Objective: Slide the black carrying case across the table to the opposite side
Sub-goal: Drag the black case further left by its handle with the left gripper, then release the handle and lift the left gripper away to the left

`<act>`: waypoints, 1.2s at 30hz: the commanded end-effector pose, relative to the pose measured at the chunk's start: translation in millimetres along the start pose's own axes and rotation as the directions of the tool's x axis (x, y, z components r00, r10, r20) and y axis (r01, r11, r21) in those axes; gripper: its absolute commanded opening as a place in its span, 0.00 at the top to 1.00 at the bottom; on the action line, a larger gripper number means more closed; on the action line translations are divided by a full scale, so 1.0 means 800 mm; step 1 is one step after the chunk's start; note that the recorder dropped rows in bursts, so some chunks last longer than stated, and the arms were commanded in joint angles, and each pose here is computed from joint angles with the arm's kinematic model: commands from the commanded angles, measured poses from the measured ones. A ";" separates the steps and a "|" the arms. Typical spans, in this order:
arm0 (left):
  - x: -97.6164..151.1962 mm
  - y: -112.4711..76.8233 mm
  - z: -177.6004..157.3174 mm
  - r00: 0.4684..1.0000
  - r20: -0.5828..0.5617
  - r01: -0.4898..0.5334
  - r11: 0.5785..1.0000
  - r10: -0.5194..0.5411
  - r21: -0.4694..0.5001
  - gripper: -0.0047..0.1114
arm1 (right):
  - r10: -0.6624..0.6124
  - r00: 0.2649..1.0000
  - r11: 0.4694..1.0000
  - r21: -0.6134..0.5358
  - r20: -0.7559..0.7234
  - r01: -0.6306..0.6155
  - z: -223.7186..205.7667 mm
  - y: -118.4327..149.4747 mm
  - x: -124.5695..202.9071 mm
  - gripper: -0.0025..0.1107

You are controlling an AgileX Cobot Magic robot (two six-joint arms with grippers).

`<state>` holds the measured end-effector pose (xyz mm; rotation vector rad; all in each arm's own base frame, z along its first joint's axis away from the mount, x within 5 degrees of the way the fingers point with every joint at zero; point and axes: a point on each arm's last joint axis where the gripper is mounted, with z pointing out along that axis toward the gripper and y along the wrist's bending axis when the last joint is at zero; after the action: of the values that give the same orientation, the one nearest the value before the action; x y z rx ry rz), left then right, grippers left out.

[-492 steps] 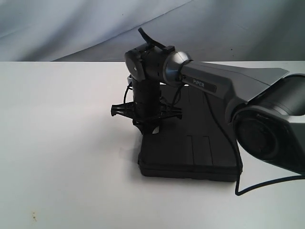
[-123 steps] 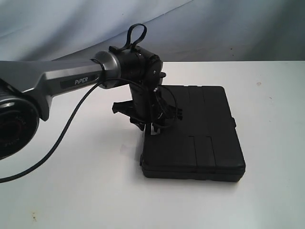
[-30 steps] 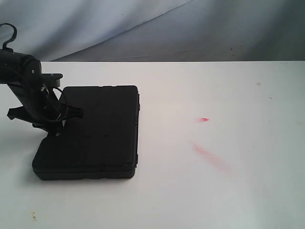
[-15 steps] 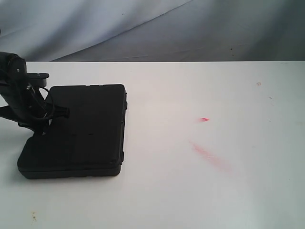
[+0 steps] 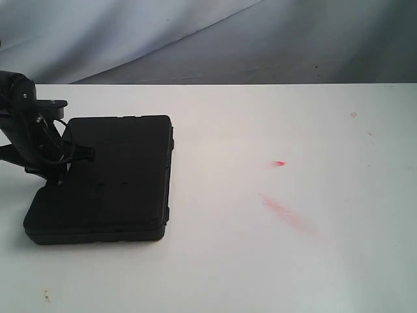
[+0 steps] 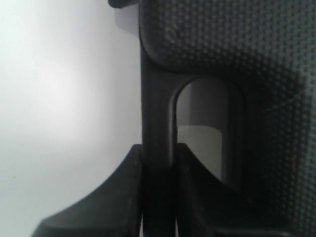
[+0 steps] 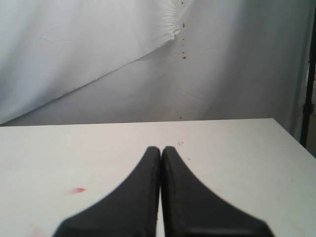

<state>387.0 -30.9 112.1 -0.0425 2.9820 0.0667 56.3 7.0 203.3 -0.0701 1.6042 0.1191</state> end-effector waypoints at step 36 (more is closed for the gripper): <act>0.006 0.010 -0.073 0.997 0.071 0.007 1.000 -0.009 0.021 0.55 | 0.001 1.000 1.000 0.006 0.003 -0.001 0.000 0.000 0.001 0.98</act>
<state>375.4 -24.8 157.4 -0.0424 2.9277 0.0660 56.3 7.0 203.3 -0.0701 1.6042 0.1191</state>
